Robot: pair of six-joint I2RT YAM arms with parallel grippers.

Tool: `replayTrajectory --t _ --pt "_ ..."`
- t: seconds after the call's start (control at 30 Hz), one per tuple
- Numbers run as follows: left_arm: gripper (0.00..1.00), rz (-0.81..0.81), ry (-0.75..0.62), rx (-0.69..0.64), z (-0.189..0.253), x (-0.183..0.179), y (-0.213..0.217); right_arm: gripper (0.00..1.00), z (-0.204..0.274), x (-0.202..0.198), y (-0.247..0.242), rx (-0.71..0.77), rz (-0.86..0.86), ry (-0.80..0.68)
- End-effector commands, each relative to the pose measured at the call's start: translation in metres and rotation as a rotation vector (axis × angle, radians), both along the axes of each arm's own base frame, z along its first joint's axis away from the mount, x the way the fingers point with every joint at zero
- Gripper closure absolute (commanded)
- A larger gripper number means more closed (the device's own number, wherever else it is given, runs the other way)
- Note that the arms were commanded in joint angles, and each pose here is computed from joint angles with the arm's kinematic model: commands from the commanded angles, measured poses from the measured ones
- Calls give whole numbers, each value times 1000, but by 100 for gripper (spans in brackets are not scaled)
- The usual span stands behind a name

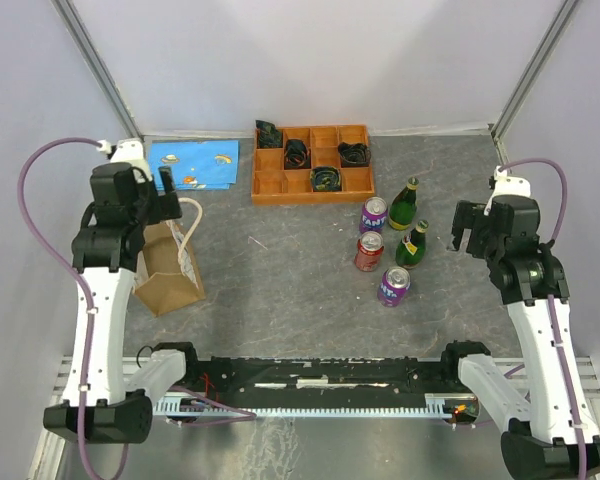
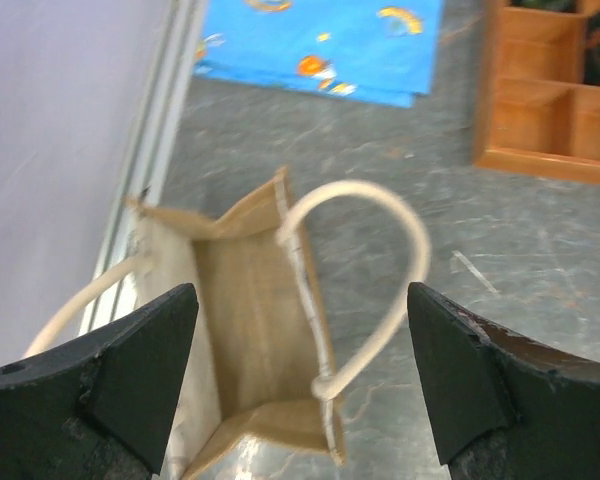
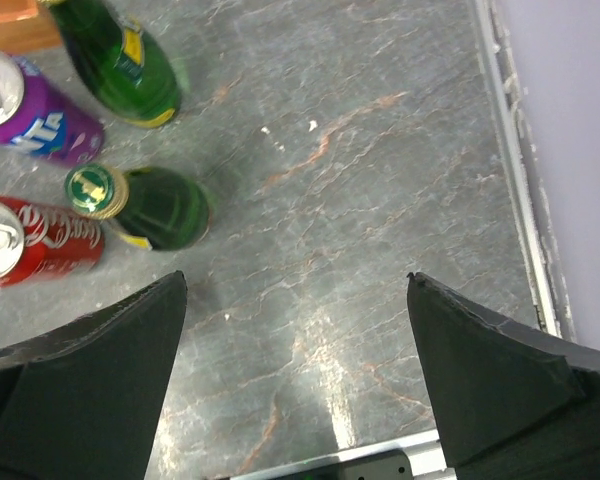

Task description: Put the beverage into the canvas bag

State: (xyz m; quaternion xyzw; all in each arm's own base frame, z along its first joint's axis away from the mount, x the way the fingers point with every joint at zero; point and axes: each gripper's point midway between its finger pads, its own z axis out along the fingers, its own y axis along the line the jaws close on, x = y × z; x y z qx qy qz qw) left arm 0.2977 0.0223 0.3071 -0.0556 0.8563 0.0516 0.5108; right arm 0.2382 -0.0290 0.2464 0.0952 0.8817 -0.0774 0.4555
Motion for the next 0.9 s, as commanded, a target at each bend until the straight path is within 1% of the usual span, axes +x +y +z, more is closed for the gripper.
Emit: replayTrajectory --t 0.0,0.17,0.27,0.43,0.57,0.73,0.87 --pt "9 135 56 48 -8 -34 37 2 6 -12 13 35 83 28" --pt "9 206 154 72 -37 -60 54 2 2 -24 21 80 100 42" --pt "10 272 209 101 -58 -66 73 2 -2 -29 27 112 111 41" --pt "10 380 253 104 -82 -56 110 2 1 -31 34 146 136 31" --pt "11 415 288 124 -96 -50 129 2 2 -32 38 171 144 31" --pt "13 409 334 149 -121 -45 136 2 5 -32 39 177 147 19" --pt "18 379 340 133 -140 -36 134 2 6 -29 43 194 156 21"
